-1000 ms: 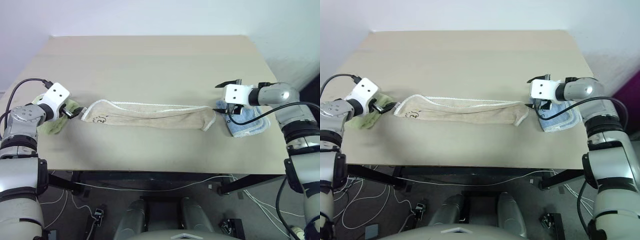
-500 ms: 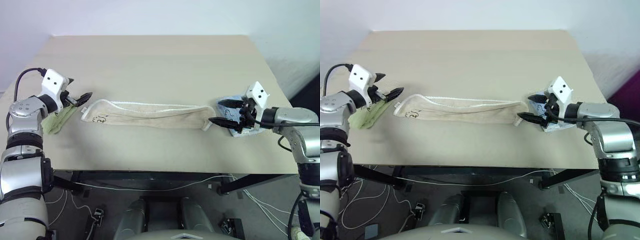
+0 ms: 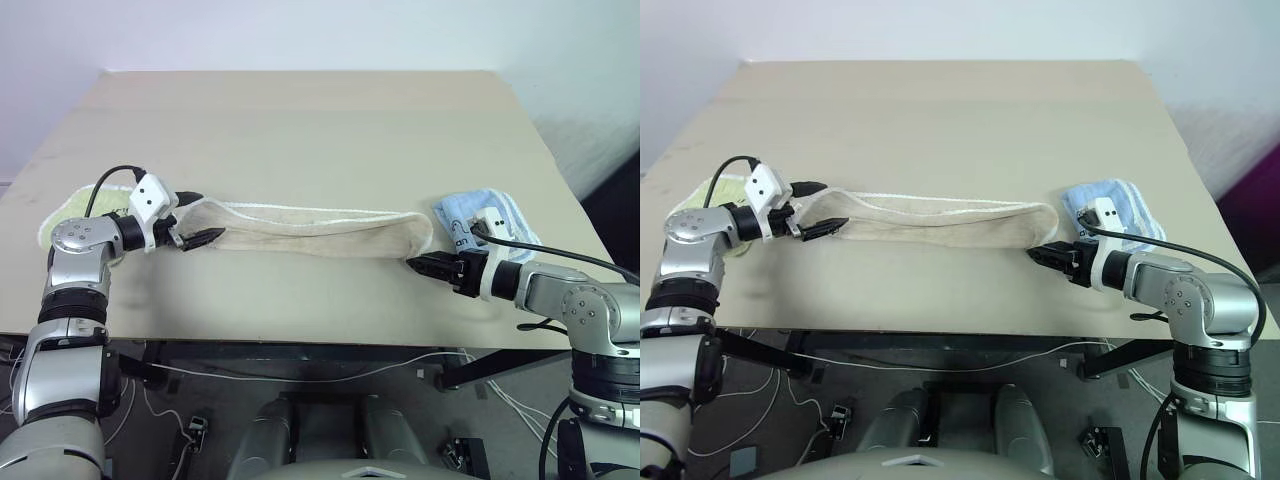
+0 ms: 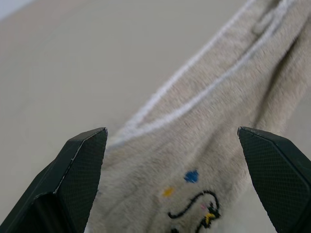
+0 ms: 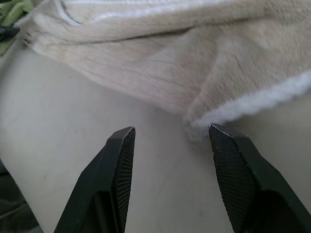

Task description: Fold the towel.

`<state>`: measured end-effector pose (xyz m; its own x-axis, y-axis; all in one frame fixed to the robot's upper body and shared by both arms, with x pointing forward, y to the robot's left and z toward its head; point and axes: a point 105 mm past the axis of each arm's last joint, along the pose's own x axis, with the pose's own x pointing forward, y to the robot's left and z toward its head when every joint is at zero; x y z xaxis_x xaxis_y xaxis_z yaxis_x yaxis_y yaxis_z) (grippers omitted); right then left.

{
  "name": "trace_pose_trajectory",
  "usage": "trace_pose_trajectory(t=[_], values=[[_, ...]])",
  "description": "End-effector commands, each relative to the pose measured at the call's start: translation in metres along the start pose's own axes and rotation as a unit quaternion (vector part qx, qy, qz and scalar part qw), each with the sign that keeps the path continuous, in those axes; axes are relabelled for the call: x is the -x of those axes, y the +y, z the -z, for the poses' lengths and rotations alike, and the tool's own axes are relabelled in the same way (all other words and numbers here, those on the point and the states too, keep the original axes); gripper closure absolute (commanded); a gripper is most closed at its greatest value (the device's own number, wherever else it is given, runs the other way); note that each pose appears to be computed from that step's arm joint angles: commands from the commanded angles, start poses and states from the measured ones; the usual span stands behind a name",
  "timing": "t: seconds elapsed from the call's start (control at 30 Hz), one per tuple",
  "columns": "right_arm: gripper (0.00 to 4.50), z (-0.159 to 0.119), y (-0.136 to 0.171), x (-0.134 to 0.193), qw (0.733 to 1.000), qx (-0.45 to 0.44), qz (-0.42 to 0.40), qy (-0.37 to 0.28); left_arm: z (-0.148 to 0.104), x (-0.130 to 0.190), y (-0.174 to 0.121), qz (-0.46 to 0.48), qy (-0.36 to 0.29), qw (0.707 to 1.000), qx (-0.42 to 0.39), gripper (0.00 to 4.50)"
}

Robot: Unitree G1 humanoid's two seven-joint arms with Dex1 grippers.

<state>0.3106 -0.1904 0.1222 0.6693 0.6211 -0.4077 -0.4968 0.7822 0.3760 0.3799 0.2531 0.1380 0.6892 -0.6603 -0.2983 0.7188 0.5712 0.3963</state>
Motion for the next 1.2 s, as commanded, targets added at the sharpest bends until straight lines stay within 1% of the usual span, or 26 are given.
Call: trace_pose_trajectory(t=[0.03, 0.5, 0.6, 0.7, 0.77, 0.8, 1.2], values=[[2.0, -0.007, -0.002, -0.002, 1.0, -0.001, 0.005, -0.016, 0.005, 0.009, 0.007, -0.016, 0.025, 0.999, -0.02, 0.0], [2.0, -0.011, -0.004, -0.016, 0.999, -0.03, 0.004, -0.034, 0.007, 0.009, 0.009, -0.016, 0.031, 0.999, -0.023, 0.0], [2.52, -0.012, -0.005, -0.017, 0.999, -0.034, 0.005, -0.036, 0.007, 0.009, 0.009, -0.016, 0.034, 0.999, -0.024, 0.0], [3.47, -0.012, -0.008, -0.015, 0.999, -0.036, 0.011, -0.038, 0.007, 0.008, 0.009, -0.016, 0.035, 0.999, -0.025, 0.0], [4.31, -0.012, -0.011, -0.013, 0.999, -0.035, 0.016, -0.039, 0.007, 0.008, 0.009, -0.015, 0.035, 0.999, -0.026, 0.0], [4.48, -0.012, -0.012, -0.011, 0.998, -0.034, 0.017, -0.04, 0.007, 0.008, 0.009, -0.015, 0.035, 0.999, -0.026, 0.0], [4.48, -0.025, -0.026, 0.005, 0.998, 0.006, 0.038, -0.046, 0.01, 0.009, 0.007, -0.016, 0.035, 0.999, -0.023, 0.0]])
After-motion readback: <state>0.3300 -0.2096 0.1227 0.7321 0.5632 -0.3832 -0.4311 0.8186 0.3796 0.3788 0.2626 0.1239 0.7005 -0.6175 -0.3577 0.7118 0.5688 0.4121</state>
